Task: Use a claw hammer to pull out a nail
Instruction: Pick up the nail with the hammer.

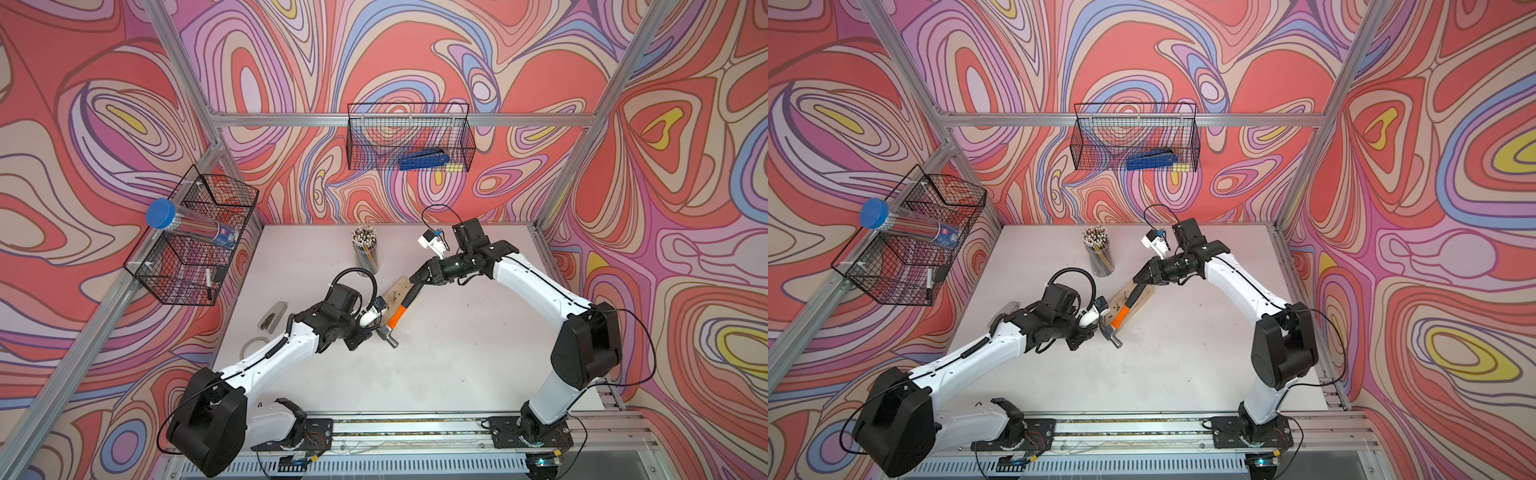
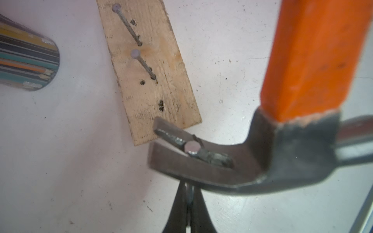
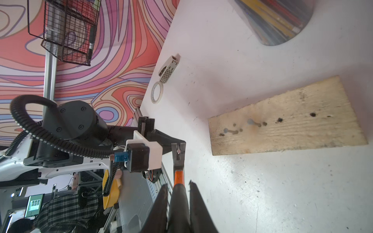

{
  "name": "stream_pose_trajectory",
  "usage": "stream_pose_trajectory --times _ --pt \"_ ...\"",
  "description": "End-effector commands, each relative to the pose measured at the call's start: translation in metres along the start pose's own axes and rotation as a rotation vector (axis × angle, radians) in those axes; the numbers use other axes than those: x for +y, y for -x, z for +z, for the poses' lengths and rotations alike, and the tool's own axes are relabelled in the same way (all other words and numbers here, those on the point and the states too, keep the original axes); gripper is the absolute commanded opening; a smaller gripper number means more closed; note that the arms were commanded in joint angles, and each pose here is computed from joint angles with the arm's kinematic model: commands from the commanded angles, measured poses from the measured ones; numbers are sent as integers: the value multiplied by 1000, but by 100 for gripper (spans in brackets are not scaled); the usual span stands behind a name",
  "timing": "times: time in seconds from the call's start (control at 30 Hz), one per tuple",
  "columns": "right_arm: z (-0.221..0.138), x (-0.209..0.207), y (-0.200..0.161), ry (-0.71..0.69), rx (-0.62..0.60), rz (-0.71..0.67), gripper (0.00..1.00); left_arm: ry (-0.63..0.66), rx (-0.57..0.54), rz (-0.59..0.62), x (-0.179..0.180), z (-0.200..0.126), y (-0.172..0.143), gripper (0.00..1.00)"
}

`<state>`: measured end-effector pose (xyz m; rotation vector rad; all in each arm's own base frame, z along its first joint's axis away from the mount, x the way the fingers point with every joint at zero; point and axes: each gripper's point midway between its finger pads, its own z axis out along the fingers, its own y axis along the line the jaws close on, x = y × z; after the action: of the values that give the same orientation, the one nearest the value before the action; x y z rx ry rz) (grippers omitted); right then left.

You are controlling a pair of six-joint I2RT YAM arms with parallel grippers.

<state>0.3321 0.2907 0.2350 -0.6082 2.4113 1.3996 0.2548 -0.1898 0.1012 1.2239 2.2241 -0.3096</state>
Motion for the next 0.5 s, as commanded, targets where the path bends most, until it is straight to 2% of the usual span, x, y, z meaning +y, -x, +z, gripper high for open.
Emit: stream_pose_trajectory --times 0.0,0.17,0.23,0.33,0.4,0.47 --pt "46 19 -18 161 116 88 0 -48 -593 184 -13 -69 145 0" --pt "50 5 -10 201 60 309 0 -30 -593 131 -8 -70 144 0" --pt "45 1 -7 130 28 244 0 -35 -592 123 -10 -70 141 0" --pt "34 16 -15 126 57 107 0 -43 -604 105 -10 -72 141 0" --pt "31 -1 -20 44 70 133 0 -43 -601 105 -9 -72 141 0" --pt "14 -4 -9 66 -5 167 0 -23 -589 96 -5 -72 140 0"
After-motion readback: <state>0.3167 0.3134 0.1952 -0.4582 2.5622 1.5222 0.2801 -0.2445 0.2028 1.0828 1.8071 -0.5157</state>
